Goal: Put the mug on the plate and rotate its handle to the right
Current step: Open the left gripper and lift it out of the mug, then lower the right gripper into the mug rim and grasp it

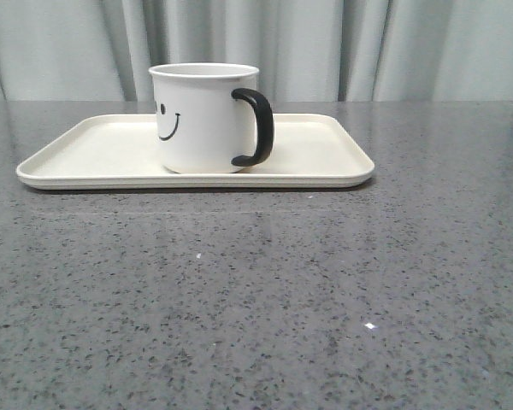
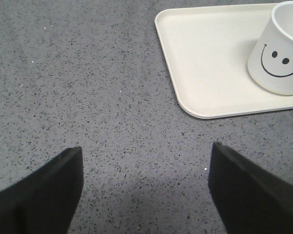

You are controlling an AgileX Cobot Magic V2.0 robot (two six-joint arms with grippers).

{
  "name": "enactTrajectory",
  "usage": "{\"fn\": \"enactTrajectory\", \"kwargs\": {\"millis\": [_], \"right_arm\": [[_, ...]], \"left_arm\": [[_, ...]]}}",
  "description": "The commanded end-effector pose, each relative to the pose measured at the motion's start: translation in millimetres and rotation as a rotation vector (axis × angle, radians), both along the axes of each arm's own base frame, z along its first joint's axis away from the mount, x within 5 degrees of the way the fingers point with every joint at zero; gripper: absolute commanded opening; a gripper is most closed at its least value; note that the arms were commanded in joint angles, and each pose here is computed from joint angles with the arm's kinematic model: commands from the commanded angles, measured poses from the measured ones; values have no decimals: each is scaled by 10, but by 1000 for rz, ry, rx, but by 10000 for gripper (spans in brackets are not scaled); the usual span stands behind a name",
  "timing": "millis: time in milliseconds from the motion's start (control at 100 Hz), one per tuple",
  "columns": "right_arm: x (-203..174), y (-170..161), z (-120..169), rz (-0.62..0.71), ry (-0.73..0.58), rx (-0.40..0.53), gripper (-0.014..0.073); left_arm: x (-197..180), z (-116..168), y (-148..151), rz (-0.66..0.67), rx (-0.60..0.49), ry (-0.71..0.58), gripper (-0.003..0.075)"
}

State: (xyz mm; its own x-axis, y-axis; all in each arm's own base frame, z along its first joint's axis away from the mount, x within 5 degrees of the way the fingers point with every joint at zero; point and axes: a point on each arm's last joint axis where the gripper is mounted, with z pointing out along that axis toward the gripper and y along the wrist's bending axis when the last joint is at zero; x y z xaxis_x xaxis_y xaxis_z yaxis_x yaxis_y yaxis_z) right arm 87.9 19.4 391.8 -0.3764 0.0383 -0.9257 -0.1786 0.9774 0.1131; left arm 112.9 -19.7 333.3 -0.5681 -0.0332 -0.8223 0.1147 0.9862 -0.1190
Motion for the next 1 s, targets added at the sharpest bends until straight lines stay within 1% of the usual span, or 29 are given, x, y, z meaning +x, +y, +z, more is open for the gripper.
{"fn": "enactTrajectory", "kwargs": {"millis": [0, 40, 120, 300, 400, 540, 810, 990], "right_arm": [[110, 32, 132, 10, -57, 51, 648], [158, 58, 134, 29, -45, 61, 648], [313, 120, 127, 81, -8, 37, 648], [714, 351, 157, 201, 63, 27, 648], [965, 570, 154, 277, 99, 19, 648], [1282, 928, 186, 372, 115, 9, 646], [1869, 1544, 210, 478, 154, -30, 646], [2179, 1792, 139, 504, 193, -47, 646]], "left_arm": [[27, 147, 2, 14, -28, -102, 522], [27, 147, 2, 14, -28, -102, 522], [28, 149, 2, 14, -28, -104, 522], [28, 149, 2, 14, -28, -104, 501], [28, 149, 2, 14, -28, -104, 489], [28, 149, 2, 14, -28, -104, 489], [28, 149, 2, 14, -28, -104, 489], [28, 149, 2, 14, -28, -104, 489]]}}
